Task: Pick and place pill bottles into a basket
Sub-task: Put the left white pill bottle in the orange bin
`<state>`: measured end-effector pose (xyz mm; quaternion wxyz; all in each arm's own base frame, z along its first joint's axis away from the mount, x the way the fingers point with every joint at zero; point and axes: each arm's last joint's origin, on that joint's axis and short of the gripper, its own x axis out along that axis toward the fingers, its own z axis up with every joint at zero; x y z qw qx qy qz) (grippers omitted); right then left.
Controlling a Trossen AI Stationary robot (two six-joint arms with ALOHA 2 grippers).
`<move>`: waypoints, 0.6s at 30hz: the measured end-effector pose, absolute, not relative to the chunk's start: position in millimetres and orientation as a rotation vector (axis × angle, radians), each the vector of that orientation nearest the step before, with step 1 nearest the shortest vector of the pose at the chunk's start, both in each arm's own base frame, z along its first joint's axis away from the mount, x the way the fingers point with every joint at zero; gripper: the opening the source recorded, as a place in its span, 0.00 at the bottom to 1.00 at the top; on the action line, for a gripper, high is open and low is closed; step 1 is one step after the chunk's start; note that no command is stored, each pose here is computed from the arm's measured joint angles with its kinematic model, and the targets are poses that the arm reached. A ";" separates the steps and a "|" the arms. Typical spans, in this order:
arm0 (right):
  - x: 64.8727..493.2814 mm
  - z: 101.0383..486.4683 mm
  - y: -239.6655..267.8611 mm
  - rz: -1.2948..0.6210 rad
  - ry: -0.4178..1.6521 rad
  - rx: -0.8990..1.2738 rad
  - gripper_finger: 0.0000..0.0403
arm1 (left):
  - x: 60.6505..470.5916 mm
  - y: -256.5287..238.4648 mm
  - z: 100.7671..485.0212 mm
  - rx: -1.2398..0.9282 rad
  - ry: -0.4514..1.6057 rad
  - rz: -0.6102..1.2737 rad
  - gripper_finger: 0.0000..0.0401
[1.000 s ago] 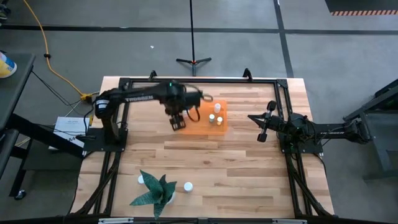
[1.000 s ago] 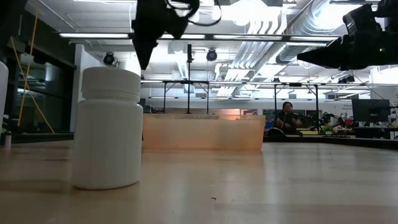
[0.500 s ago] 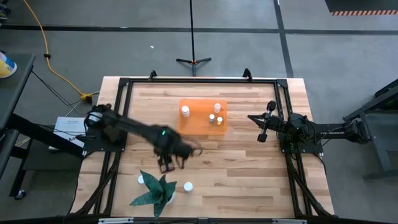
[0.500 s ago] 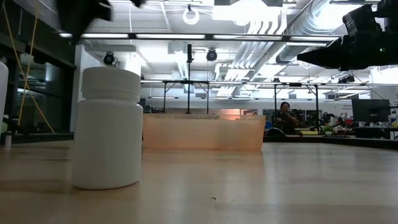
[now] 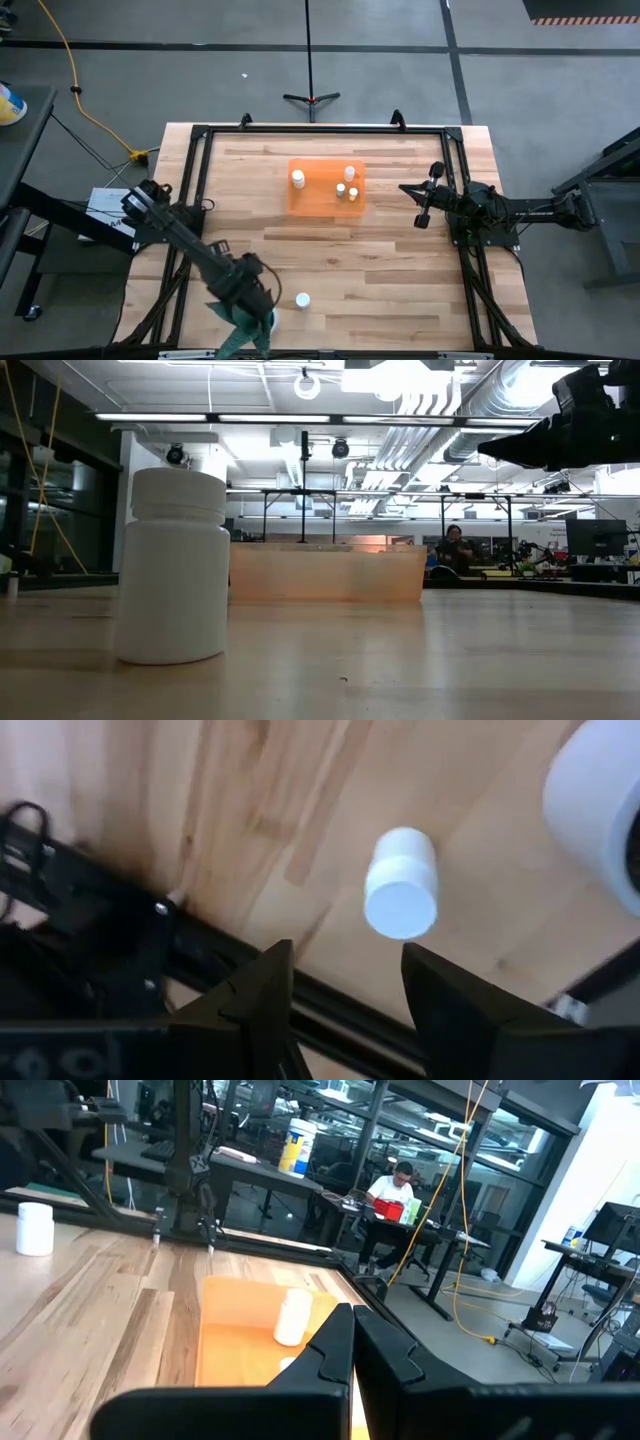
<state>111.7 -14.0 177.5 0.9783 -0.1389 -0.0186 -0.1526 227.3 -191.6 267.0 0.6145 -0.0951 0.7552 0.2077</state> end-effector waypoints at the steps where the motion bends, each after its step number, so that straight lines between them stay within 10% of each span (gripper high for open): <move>1: 111.7 177.6 -14.0 -0.308 -0.039 -0.280 0.00 | 224.9 -192.8 268.3 -0.201 1.713 0.491 0.54; 18: 111.7 177.6 -14.0 -0.307 -0.039 -0.280 0.00 | 173.0 -179.9 331.5 -0.220 1.224 0.476 0.41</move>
